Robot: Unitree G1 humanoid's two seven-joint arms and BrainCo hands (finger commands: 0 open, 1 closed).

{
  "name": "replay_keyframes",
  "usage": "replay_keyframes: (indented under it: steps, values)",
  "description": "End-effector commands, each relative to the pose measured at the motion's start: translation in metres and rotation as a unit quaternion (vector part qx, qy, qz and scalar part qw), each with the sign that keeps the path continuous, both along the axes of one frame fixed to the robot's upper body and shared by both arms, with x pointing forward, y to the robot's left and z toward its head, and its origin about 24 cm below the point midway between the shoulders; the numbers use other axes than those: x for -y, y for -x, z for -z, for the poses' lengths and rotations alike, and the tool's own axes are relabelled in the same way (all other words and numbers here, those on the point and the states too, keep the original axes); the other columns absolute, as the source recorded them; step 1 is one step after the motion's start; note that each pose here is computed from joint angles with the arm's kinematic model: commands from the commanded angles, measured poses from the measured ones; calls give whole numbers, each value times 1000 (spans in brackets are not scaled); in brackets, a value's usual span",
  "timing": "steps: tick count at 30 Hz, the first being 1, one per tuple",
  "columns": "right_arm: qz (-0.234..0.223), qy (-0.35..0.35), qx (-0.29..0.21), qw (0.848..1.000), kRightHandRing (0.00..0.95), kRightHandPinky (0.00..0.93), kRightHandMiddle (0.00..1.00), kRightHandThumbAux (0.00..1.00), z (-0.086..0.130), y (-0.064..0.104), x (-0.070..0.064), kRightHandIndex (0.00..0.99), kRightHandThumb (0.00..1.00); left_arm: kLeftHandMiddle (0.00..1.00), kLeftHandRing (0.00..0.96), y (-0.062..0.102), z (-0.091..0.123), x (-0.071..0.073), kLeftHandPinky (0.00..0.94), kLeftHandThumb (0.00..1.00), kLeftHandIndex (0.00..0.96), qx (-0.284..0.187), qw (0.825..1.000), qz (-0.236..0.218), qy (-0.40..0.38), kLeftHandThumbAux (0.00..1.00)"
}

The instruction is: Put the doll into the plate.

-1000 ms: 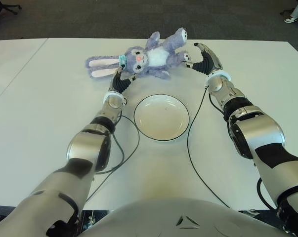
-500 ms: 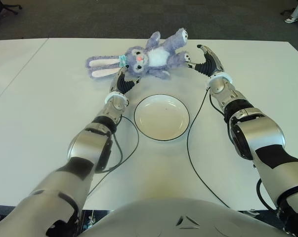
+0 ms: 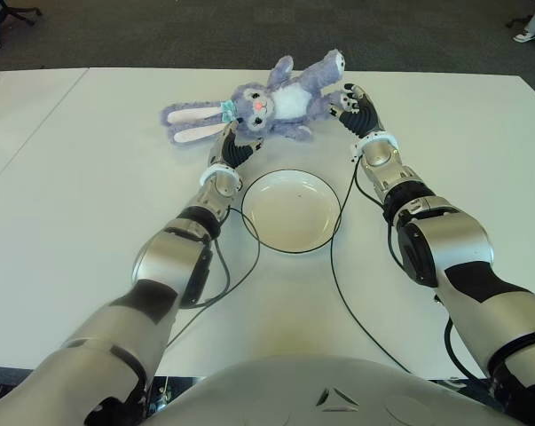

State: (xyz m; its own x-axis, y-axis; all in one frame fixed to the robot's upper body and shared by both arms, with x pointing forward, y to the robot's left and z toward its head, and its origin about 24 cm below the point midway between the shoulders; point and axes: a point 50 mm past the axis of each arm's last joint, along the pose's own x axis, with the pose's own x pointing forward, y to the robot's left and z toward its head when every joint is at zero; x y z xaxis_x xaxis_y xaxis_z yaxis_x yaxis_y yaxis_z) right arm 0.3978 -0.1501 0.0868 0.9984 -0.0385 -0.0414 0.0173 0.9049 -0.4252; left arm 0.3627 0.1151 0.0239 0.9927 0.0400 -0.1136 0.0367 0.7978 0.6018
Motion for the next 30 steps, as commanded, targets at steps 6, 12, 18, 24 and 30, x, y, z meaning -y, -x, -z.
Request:
replay_keyframes:
  steps: [6,12,18,24,30]
  values:
    - [2,-82,-58,995,370,377,289,544,20,6,-8,110,560,0,0,8,13,8,0,200,0,-36,999,-8,27,500]
    - [-3,-77,-61,995,360,368,297,555,23,8,-11,120,540,0,0,8,14,10,0,183,0,-38,999,-10,29,512]
    - [0,-82,-65,995,356,369,302,560,26,9,-12,122,562,0,0,9,15,10,0,167,0,-42,999,-9,26,517]
    - [6,-87,-68,994,346,357,291,555,26,9,-11,131,569,0,0,10,17,10,0,166,0,-49,998,-9,25,516]
    - [17,-73,-66,995,545,604,483,709,26,9,-10,412,693,0,0,11,20,9,0,155,0,-57,998,-16,25,521]
